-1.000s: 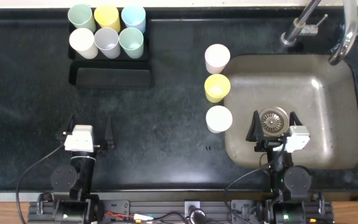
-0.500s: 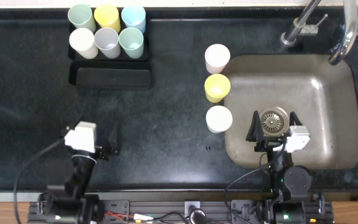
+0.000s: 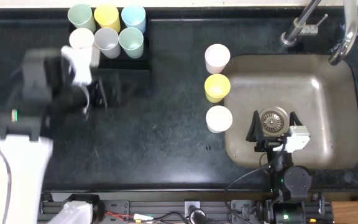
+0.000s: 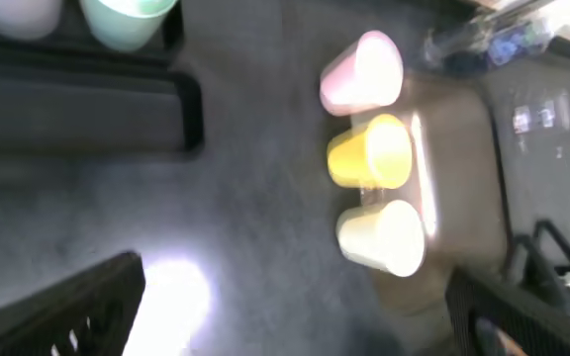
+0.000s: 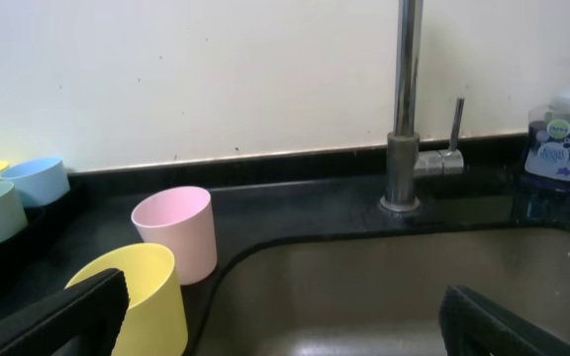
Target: Store Cups
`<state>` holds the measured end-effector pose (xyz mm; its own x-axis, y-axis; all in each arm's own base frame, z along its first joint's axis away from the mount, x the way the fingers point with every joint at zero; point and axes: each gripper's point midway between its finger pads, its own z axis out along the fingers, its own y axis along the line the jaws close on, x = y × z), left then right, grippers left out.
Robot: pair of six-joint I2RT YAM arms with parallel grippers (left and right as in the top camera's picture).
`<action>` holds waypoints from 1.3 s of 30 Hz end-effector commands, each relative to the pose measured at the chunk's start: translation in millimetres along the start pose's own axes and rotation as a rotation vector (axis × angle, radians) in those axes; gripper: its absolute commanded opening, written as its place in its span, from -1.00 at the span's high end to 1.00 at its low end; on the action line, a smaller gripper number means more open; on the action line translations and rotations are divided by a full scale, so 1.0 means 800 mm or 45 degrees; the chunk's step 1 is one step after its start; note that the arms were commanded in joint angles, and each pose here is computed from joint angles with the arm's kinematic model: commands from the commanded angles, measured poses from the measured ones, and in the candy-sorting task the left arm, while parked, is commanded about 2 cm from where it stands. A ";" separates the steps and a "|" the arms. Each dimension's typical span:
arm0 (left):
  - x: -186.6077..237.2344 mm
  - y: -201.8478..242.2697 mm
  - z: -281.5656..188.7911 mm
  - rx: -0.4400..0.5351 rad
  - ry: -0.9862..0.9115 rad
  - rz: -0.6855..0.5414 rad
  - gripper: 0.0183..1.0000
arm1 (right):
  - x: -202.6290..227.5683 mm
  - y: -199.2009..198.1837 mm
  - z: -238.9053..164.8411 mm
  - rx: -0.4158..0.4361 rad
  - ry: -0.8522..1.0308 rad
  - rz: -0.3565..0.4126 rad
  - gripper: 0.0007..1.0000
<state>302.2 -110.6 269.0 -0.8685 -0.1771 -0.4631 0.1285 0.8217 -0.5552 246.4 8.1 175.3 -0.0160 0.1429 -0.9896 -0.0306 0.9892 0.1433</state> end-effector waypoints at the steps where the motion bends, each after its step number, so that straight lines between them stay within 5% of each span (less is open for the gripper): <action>1: -0.037 -0.030 0.018 -0.134 0.113 0.017 -1.00 | 0.004 0.001 0.000 -0.008 0.001 0.001 -0.99; 4: -0.055 -0.045 0.043 -0.319 0.169 0.117 -1.00 | 0.004 0.001 0.000 -0.008 0.001 0.001 -1.00; 9: -0.067 -0.097 0.117 -0.383 0.247 0.261 -1.00 | 0.004 0.001 0.000 -0.008 0.001 0.001 -1.00; 19: -0.060 -0.079 0.228 -0.496 0.338 0.183 -1.00 | 0.004 0.001 0.000 -0.008 0.001 0.001 -0.99; 39: -0.051 -0.096 0.294 -0.398 0.341 0.241 -1.00 | 0.004 0.001 0.000 -0.008 0.001 0.001 -1.00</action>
<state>442.5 -277.8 175.8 -0.9422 0.0830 -0.3247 0.1568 0.9654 -0.2083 246.4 8.2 175.2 -0.0165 0.1436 -0.9895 -0.0310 0.9891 0.1441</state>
